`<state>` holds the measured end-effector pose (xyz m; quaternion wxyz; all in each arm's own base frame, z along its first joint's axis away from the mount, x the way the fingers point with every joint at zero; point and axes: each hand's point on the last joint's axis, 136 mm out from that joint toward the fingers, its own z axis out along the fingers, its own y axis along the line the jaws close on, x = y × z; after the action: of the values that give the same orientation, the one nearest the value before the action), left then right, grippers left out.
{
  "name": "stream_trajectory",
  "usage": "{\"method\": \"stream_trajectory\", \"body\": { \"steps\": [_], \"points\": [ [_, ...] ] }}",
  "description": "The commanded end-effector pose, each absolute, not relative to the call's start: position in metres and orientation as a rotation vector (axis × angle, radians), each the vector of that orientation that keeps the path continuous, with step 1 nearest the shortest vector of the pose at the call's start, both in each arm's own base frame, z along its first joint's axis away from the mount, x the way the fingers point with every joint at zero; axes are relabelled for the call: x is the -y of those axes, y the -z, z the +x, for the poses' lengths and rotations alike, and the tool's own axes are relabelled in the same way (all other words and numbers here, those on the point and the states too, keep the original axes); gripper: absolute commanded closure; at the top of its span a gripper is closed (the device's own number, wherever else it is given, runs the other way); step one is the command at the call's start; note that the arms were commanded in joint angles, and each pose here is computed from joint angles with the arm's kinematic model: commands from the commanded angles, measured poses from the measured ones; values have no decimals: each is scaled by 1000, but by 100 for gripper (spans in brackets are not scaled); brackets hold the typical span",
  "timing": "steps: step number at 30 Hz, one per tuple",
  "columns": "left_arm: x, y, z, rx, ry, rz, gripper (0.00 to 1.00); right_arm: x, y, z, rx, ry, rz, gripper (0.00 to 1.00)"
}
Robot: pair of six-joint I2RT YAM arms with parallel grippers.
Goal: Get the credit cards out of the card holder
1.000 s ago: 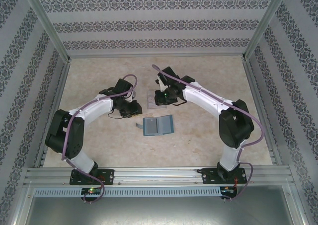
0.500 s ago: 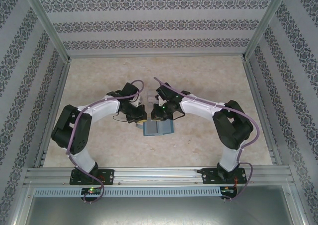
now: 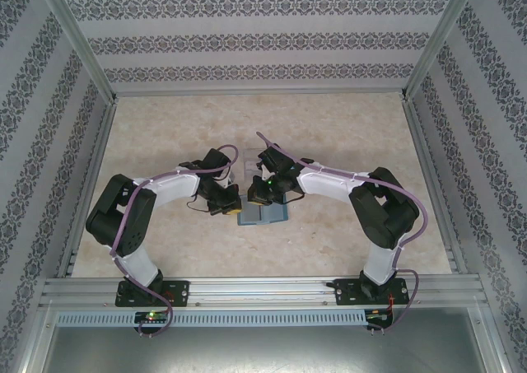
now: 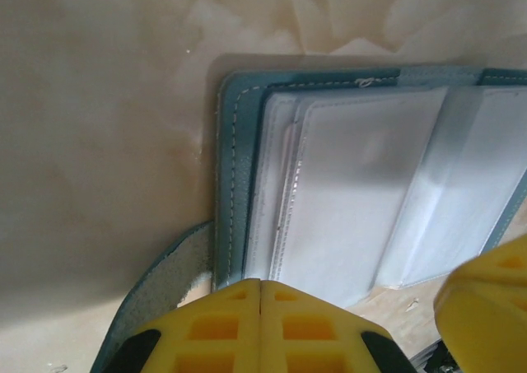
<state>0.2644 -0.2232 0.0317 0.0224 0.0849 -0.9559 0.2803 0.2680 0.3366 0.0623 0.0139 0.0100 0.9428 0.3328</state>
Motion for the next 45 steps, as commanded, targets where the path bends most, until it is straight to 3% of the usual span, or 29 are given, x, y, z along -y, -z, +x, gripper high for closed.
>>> {"method": "stream_trajectory", "body": {
  "steps": [1,26,45],
  "points": [
    [225,-24,263,2965,-859,266,100,-345,-55,262,-2958,-1085,42,88],
    [221,-15,257,2957,-820,261,100,-355,-24,251,-3056,-1069,56,87],
    [220,-16,257,2959,-807,253,100,-330,-22,250,-3113,-794,7,81]
  ]
}}
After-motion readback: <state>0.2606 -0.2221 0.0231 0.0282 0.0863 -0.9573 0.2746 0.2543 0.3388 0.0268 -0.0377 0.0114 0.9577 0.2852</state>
